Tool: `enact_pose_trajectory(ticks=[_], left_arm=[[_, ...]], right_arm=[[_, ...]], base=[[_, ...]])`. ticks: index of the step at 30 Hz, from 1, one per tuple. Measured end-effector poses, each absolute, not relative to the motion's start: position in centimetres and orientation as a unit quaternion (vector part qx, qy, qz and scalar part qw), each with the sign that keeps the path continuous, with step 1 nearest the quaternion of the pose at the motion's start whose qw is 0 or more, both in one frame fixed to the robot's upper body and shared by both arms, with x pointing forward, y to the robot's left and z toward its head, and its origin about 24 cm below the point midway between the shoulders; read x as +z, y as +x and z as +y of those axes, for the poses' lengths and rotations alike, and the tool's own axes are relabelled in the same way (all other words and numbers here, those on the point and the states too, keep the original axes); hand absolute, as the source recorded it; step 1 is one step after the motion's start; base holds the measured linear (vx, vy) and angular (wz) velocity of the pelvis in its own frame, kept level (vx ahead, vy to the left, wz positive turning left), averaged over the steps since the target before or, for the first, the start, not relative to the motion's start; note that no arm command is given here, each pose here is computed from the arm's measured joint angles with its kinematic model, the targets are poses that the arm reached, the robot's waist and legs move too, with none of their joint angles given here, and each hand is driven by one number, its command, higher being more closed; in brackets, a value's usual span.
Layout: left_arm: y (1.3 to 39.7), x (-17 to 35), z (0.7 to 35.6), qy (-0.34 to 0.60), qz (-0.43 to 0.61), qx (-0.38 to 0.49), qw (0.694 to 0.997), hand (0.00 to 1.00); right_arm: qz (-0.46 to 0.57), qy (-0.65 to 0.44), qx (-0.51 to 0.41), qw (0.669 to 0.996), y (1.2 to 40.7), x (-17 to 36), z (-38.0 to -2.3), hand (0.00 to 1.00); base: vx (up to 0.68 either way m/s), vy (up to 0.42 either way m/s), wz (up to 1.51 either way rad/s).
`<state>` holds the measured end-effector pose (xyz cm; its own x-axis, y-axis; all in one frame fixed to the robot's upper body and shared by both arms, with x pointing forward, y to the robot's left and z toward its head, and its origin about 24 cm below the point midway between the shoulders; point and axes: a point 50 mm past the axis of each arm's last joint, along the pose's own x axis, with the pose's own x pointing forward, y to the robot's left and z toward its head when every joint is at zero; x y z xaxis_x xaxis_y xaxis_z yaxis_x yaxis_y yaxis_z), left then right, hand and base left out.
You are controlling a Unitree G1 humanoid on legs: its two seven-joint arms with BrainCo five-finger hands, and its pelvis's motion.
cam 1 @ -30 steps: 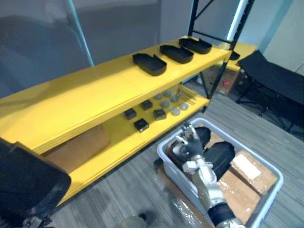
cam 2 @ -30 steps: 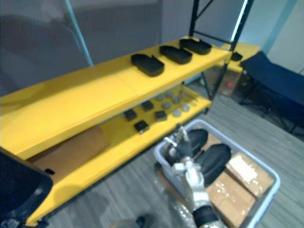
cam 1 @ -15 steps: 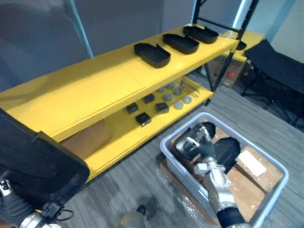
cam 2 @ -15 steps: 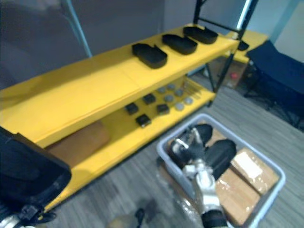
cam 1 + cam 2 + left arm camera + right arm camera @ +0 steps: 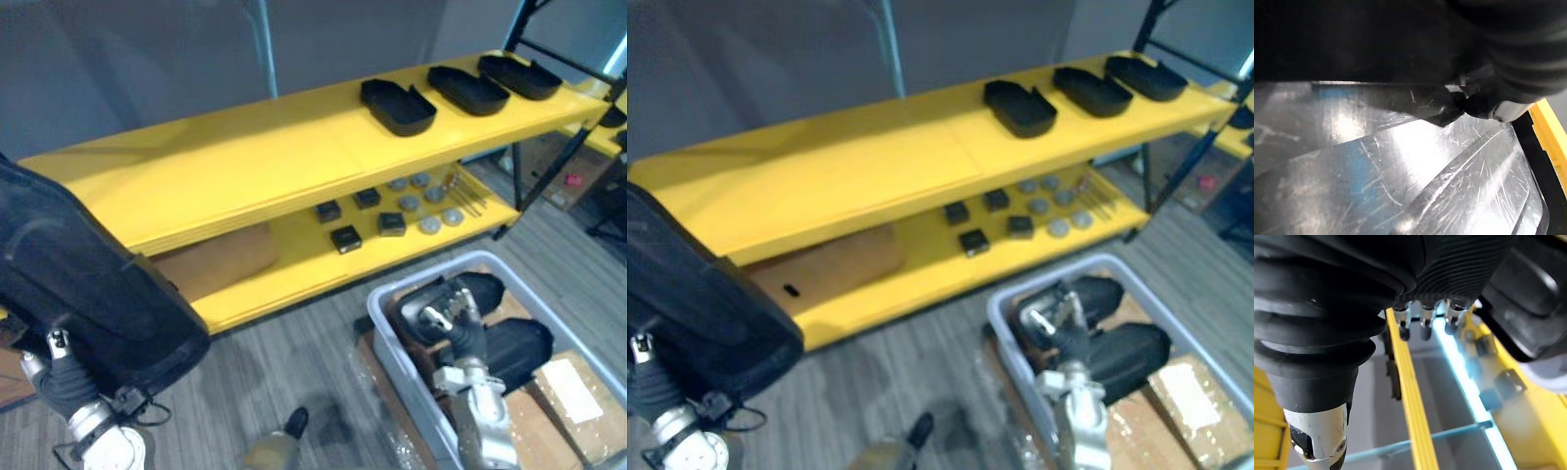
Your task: Walk over and take plastic housings, then place them on the shelf
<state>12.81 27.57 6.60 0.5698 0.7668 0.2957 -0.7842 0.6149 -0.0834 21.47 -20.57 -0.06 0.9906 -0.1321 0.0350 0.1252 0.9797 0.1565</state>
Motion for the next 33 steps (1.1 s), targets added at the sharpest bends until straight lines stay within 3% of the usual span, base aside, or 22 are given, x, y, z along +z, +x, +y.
enact_pose_trajectory(ticks=[24,33], left_arm=[[12.7,8.3,28.7,0.067,-0.183,0.455,0.869,1.0],[14.1,7.7,27.4,0.031,-0.17,0.442,0.88,1.0]], right_arm=[[-0.047,0.047,-0.05,0.997,22.6,0.9,-19.9,0.0],[-0.069,-0.007,-0.029,0.997,23.0,2.4,-22.4,0.0]], base=[[0.02,0.059,0.12],[0.04,-0.079,0.22]])
